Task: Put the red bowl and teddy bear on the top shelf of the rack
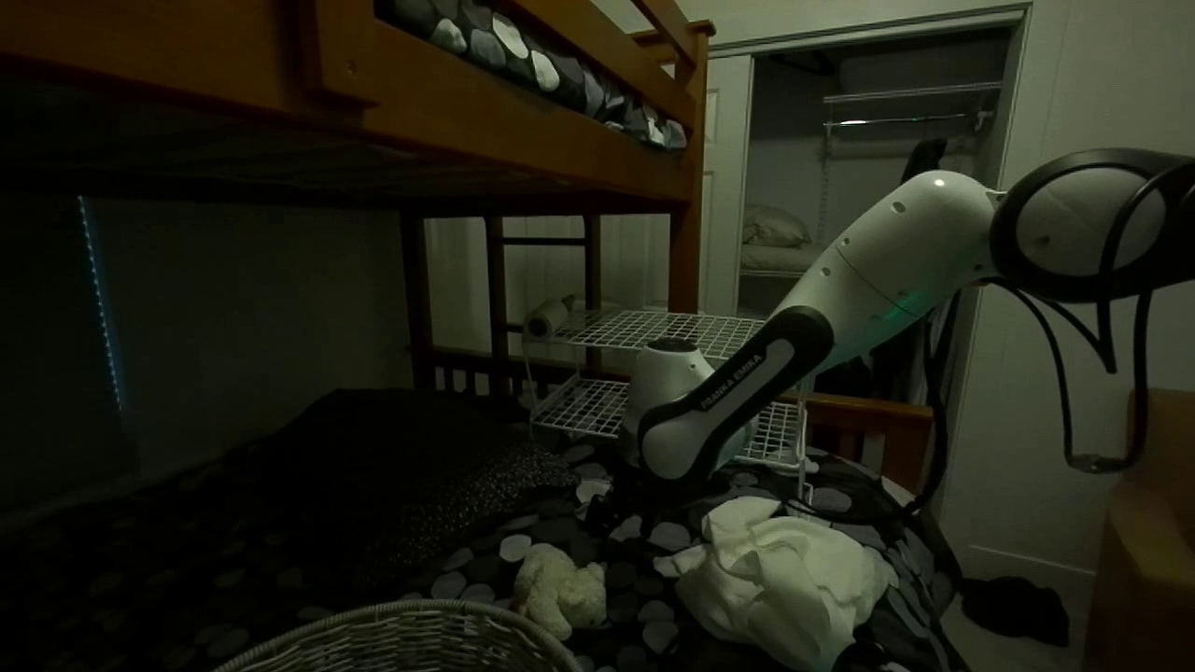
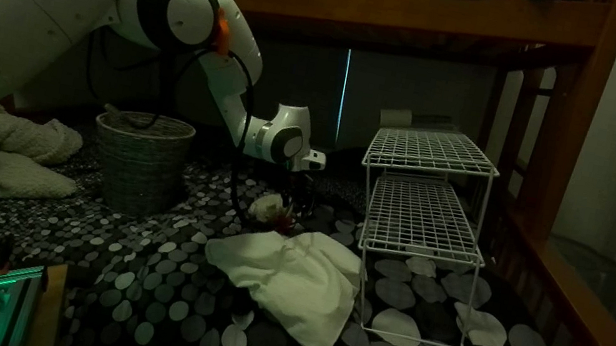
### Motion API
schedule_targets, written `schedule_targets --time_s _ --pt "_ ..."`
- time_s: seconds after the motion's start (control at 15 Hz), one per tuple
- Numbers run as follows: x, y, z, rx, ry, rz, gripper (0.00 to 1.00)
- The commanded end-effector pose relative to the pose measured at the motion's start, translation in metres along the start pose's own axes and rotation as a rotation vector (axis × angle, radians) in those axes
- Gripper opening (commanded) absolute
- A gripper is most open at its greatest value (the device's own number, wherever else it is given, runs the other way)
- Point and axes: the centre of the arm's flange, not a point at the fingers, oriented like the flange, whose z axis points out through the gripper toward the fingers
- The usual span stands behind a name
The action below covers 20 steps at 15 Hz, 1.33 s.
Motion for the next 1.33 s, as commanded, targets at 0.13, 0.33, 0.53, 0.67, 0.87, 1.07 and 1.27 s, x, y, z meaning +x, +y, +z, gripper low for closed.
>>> schedule_targets --time_s 0.13,0.33,0.53,0.67,0.87,1.07,1.27 --pt "0.016 -0.025 0.038 0.016 -0.005 -0.013 0.79" --pt "0.016 -0.032 0.050 0.019 -0.013 -0.019 0.60" --pt "0.015 -0.038 0.064 0.039 -0.025 -0.025 0.50" --pt "0.013 -0.043 0.069 0.054 -0.035 -0.029 0.44" --pt "0.011 -0.049 0.076 0.064 -0.060 -0.032 0.23" --pt "0.012 -0.050 0.074 0.070 -0.066 -0.024 0.01" --pt "0.014 -0.046 0.065 0.084 -0.066 0.003 0.00"
